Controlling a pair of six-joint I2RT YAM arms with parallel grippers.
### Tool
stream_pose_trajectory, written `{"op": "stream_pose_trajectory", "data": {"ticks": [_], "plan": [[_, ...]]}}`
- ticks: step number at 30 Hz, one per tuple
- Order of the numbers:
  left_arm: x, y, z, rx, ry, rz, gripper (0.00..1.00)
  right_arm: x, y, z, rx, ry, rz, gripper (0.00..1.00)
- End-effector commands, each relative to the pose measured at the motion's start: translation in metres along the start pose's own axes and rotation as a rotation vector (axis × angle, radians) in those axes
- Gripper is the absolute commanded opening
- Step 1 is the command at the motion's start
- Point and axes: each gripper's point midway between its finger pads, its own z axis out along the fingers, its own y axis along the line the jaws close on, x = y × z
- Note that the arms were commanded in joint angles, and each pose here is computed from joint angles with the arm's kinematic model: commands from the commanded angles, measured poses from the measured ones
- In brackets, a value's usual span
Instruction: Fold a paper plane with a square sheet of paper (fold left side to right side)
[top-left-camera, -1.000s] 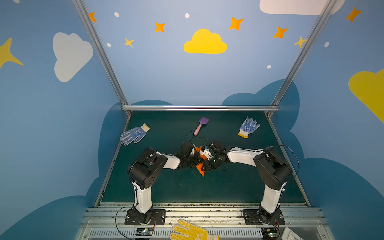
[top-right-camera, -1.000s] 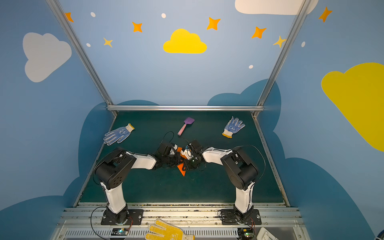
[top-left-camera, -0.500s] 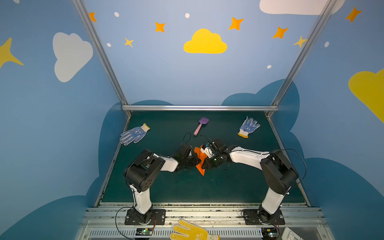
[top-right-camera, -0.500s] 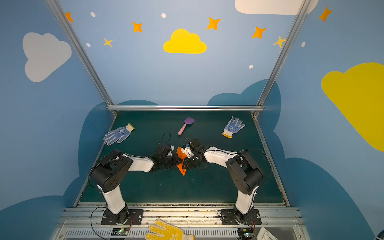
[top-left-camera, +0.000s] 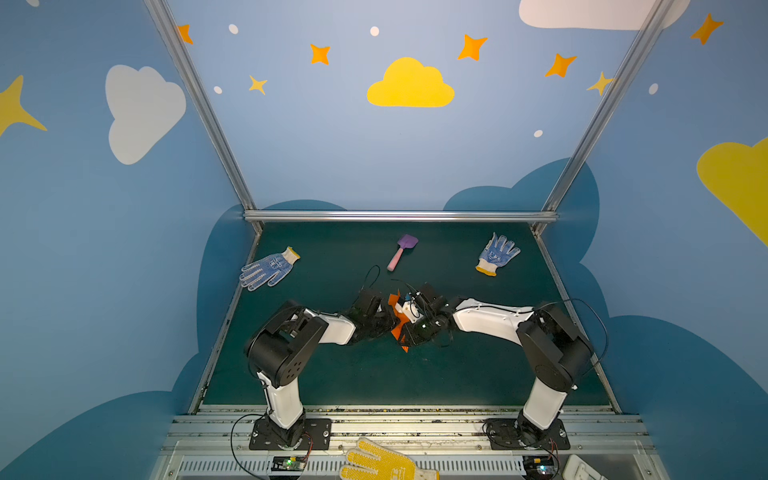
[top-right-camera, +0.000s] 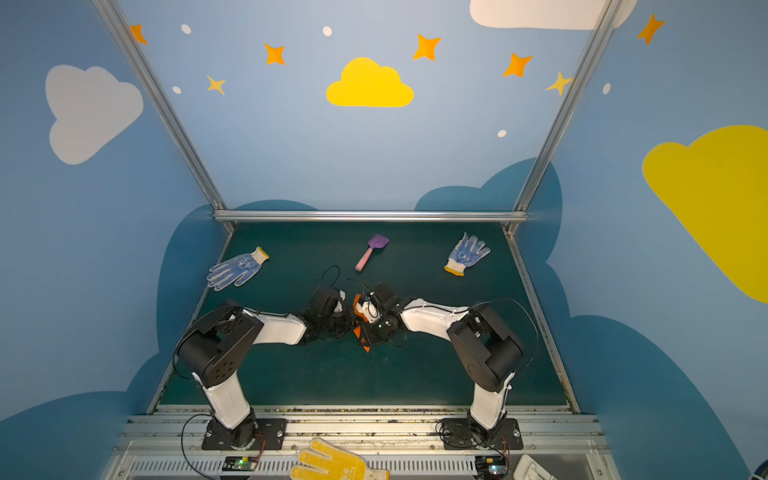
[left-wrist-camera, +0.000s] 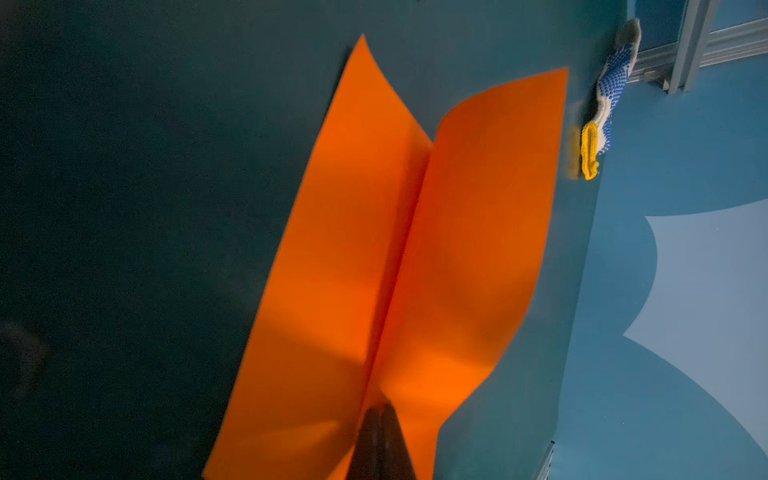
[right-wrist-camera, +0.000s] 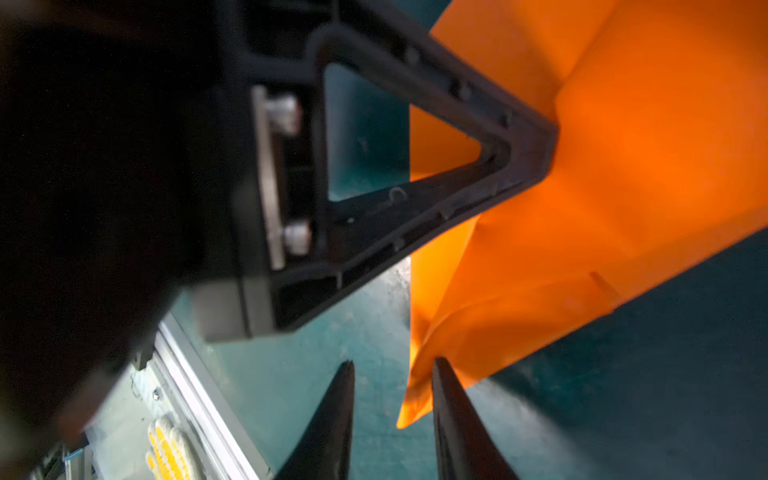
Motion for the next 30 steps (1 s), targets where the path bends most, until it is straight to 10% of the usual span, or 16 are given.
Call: {"op": "stream_pose_trajectory", "data": {"ticks": [1,5,21,30], "plan": [[0.002,0.005,-0.004,-0.024,-0.004,-0.007,0.04,-0.002,-0.013,0.003,0.075,0.006,0.019,0.17],[0.001,0.003,-0.005,-0.021,-0.007,-0.005,0.04,-0.002,-0.017,0.003,0.095,0.012,0.017,0.01],[-0.004,-0.011,-0.049,-0.002,-0.076,0.029,0.27,0.001,-0.031,-0.009,0.030,0.070,-0.096,0.00],[0.010,-0.014,-0.045,-0.007,0.014,0.101,0.10,0.012,-0.054,-0.006,0.015,0.150,-0.006,0.00]]}}
